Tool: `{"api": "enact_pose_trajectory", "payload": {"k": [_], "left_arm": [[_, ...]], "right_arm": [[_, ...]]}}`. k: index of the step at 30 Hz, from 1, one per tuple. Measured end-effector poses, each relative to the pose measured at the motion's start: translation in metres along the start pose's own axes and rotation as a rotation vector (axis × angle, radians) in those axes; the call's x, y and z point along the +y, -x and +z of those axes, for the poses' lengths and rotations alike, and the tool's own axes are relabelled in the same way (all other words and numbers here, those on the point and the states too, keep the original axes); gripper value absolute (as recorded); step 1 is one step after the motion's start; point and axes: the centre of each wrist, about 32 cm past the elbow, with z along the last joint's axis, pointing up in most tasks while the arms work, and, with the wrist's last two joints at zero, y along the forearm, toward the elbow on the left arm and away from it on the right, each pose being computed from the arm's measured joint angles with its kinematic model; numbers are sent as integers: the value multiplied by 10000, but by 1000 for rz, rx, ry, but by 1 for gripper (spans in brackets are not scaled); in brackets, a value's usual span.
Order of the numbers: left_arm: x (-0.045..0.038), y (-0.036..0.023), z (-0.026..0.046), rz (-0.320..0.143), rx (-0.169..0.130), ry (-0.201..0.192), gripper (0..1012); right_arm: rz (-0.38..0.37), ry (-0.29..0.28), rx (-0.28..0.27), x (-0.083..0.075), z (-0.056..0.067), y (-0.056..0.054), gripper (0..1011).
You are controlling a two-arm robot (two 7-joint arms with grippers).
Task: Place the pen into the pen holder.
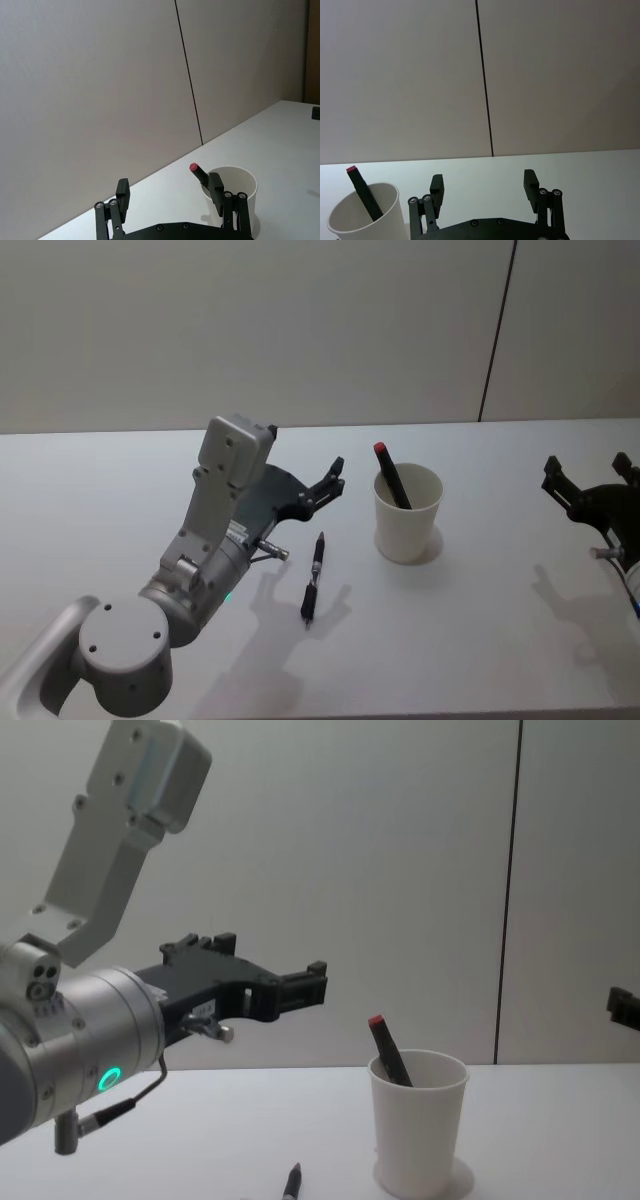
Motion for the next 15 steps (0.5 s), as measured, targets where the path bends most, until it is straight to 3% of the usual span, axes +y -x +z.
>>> {"api": "enact_pose_trajectory", "payload": {"k": [15], "left_arm": [[-27, -16, -73, -13, 95, -132, 1004]], "right_arm": [[-2, 1, -1, -4, 1, -5, 1001]]}}
